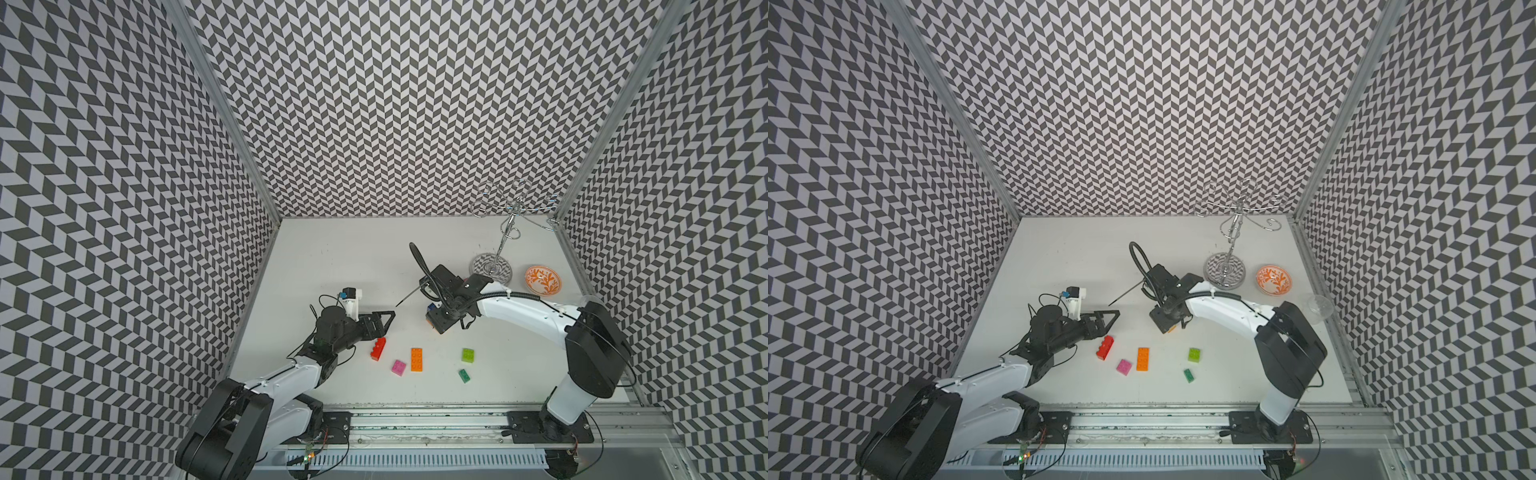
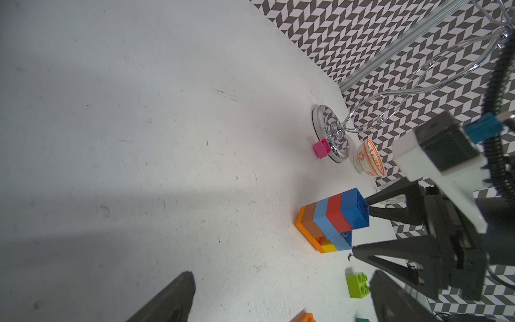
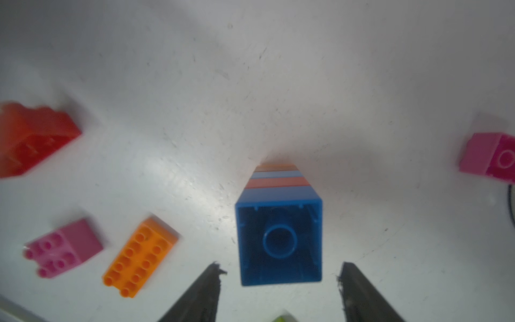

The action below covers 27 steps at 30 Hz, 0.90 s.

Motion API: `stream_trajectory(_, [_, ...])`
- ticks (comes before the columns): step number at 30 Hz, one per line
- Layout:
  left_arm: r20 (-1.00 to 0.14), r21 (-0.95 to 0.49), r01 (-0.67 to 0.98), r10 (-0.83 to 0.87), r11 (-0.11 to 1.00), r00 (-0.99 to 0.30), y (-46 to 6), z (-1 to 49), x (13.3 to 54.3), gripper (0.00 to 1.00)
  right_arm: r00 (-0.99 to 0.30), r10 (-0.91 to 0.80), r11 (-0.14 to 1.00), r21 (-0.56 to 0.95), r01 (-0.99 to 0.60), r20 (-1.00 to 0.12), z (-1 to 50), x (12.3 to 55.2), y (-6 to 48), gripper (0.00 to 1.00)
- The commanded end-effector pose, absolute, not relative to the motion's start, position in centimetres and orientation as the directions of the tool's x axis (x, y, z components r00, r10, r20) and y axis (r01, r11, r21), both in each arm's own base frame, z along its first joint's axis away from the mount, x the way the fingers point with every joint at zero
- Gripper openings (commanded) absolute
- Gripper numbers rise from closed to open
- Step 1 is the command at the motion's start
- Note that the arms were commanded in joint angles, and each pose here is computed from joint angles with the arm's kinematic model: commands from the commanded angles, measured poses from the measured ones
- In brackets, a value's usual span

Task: Assemble the letter p with lego
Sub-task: Assemble the lego brick with the lego brick, then adjust the lego brick at the center of the board.

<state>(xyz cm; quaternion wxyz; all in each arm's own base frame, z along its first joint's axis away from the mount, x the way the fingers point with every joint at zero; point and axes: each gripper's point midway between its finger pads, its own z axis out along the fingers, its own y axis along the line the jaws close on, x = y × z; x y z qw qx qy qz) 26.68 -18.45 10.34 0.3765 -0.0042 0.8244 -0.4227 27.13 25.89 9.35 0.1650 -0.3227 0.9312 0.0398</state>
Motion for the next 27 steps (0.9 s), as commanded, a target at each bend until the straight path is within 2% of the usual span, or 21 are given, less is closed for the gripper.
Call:
stream_trajectory(1, [-0.648,-0.687,0.346,-0.321,0.639,-0.691,-18.8,11.6,27.2,1.0,-0.717,-0.528,0.807,-0.005,-0.591,-0.454,12.5,27.8,26.4,0.84])
stream_trajectory(2, [-0.648,-0.687,0.348,-0.321,0.639,-0.69,-18.9,11.7,27.2,1.0,-0.72,-0.508,0.817,-0.002,-0.576,-0.473,12.8,27.9,26.2,0.85])
stream_trajectory(3, [-0.649,-0.686,0.347,-0.322,0.64,-0.689,-18.8,11.7,27.2,1.0,-0.727,-0.476,0.837,-0.002,-0.547,-0.495,12.9,28.1,25.7,0.95])
stream_trajectory(4, [-0.65,-0.685,0.347,-0.322,0.64,-0.688,-18.8,11.8,27.2,1.0,-0.731,-0.445,0.853,0.004,-0.522,-0.518,13.1,28.1,25.4,0.99])
stream_trajectory(8, [-0.654,-0.681,0.345,-0.324,0.645,-0.683,-18.7,11.8,27.2,1.0,-0.74,-0.353,0.857,0.118,-0.501,-0.573,13.1,26.8,25.3,0.99])
stream_trajectory(12, [-0.654,-0.682,0.344,-0.327,0.646,-0.682,-18.6,11.8,27.3,1.0,-0.755,-0.324,0.846,0.183,-0.501,-0.569,11.8,25.3,25.0,0.99])
stream_trajectory(17, [-0.653,-0.682,0.344,-0.326,0.645,-0.683,-18.7,11.8,27.2,1.0,-0.79,-0.342,0.856,0.178,-0.485,-0.508,8.9,24.4,24.4,0.97])
stream_trajectory(27, [-0.658,-0.677,0.346,-0.324,0.65,-0.68,-18.7,11.9,27.2,1.0,-0.802,-0.324,0.917,0.042,-0.397,-0.502,6.1,26.9,22.8,0.95])
